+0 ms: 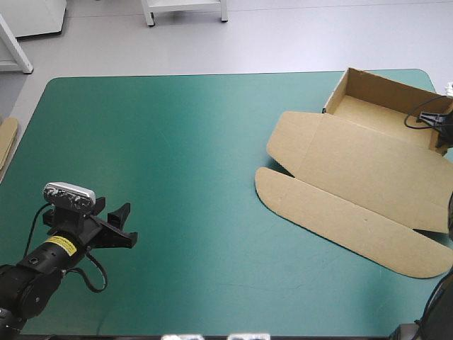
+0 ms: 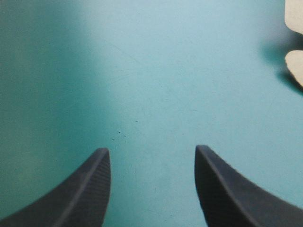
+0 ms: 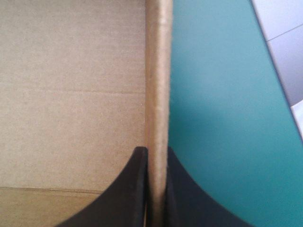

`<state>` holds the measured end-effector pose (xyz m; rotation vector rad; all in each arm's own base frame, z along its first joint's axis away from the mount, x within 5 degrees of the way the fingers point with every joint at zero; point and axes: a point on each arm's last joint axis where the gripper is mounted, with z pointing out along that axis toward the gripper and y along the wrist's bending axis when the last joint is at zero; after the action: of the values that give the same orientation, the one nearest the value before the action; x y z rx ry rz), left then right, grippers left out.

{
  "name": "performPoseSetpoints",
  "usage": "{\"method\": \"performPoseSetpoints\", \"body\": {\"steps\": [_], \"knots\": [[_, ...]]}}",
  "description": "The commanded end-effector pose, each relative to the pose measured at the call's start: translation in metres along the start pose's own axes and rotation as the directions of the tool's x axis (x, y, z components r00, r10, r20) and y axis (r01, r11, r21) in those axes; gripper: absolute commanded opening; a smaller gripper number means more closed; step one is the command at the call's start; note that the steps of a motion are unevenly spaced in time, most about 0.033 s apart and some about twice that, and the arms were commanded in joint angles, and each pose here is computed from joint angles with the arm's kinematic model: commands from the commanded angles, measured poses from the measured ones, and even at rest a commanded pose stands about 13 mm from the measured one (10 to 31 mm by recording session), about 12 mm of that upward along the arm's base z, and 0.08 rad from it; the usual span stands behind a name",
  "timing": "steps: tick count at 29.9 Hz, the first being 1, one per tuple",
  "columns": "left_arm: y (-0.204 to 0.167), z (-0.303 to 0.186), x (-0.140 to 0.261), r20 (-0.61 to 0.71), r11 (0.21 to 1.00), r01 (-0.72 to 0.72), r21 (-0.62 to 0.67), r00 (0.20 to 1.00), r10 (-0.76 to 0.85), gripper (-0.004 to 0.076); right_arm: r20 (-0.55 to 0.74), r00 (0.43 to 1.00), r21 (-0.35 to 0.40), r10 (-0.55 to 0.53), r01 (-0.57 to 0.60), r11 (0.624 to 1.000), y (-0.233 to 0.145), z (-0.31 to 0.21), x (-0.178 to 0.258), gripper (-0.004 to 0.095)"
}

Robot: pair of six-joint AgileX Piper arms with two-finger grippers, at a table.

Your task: Fold the box

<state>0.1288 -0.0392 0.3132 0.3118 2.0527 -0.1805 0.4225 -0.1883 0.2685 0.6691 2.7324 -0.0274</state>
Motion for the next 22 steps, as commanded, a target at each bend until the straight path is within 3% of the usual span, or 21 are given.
{"method": "performPoseSetpoints", "body": {"steps": [1,8,19,22], "knots": [[0.000,-0.005,-0.015,0.104,1.000,0.009,0.004,0.995,-0.009,0.0385,0.025,0.999,0.054,0.036,-0.038,0.998,-0.037,-0.029,0.001,-0.0013],[0.000,-0.005,-0.015,0.104,1.000,0.009,0.004,0.995,-0.009,0.0385,0.037,0.992,0.036,0.122,-0.124,0.992,-0.069,-0.031,0.002,-0.0013],[0.000,-0.005,-0.015,0.104,1.000,0.009,0.004,0.995,-0.009,0.0385,0.045,0.993,0.032,0.108,-0.109,0.994,-0.069,-0.031,0.001,-0.0012],[0.000,-0.005,-0.015,0.104,1.000,0.009,0.004,0.995,-0.009,0.0385,0.044,0.994,0.032,0.100,-0.102,0.994,-0.069,-0.031,0.001,0.0050]]}}
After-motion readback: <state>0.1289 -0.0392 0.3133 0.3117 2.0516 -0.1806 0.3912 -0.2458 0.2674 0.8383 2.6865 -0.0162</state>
